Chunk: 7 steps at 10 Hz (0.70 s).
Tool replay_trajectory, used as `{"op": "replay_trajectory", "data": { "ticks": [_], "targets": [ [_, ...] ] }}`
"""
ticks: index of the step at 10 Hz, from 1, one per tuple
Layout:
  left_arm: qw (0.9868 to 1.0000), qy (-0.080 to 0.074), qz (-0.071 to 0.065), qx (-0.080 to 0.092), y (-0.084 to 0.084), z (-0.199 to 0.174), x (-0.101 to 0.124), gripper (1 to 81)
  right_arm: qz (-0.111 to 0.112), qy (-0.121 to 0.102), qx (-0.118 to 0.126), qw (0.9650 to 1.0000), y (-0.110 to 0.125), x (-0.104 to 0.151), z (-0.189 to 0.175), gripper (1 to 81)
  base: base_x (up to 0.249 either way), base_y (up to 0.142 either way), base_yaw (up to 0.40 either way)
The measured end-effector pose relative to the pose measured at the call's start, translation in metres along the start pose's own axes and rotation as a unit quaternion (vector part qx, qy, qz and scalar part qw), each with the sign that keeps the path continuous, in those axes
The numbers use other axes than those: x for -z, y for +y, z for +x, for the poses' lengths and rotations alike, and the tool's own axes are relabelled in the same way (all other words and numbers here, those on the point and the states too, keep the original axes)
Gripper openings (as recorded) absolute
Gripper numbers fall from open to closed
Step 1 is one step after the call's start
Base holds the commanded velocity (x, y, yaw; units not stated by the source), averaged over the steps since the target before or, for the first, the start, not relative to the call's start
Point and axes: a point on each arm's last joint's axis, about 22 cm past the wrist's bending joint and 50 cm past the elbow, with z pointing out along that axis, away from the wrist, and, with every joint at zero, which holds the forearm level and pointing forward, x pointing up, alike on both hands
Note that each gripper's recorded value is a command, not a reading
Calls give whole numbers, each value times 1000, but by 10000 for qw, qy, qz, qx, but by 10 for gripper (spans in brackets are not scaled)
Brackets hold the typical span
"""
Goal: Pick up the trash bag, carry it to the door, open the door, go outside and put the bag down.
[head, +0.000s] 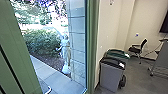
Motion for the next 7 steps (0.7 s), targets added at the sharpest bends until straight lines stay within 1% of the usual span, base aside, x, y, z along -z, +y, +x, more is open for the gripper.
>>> {"op": "replay_trajectory", "data": {
  "ticks": [2, 3, 5, 6, 7],
  "targets": [
    [10000, 13, -74, 29, 4, -4, 1, 10, 18, 58, -3, 10000, 0, 1, 2, 811, 0, 0, 146],
    [9999, 42, -109, 32, 2, -3, 2, 10, 70, 29, -9, 10000, -2, 1, -2, 811, 0, 0, 146],
    [9996, 119, -245, 54, 6, -2, 5, 10, 287, -17, -28, 9996, -10, 5, -6, 811, 0, 0, 146],
    [9995, 135, -258, 74, 3, -6, 7, 10, 395, 8, -32, 9992, -13, 8, -3, 811, 0, 0, 146],
    [9996, 139, -221, 94, -2, -9, 9, 10, 434, 28, -38, 9990, -11, 11, -1, 811, 0, 0, 160]
  ]
}}
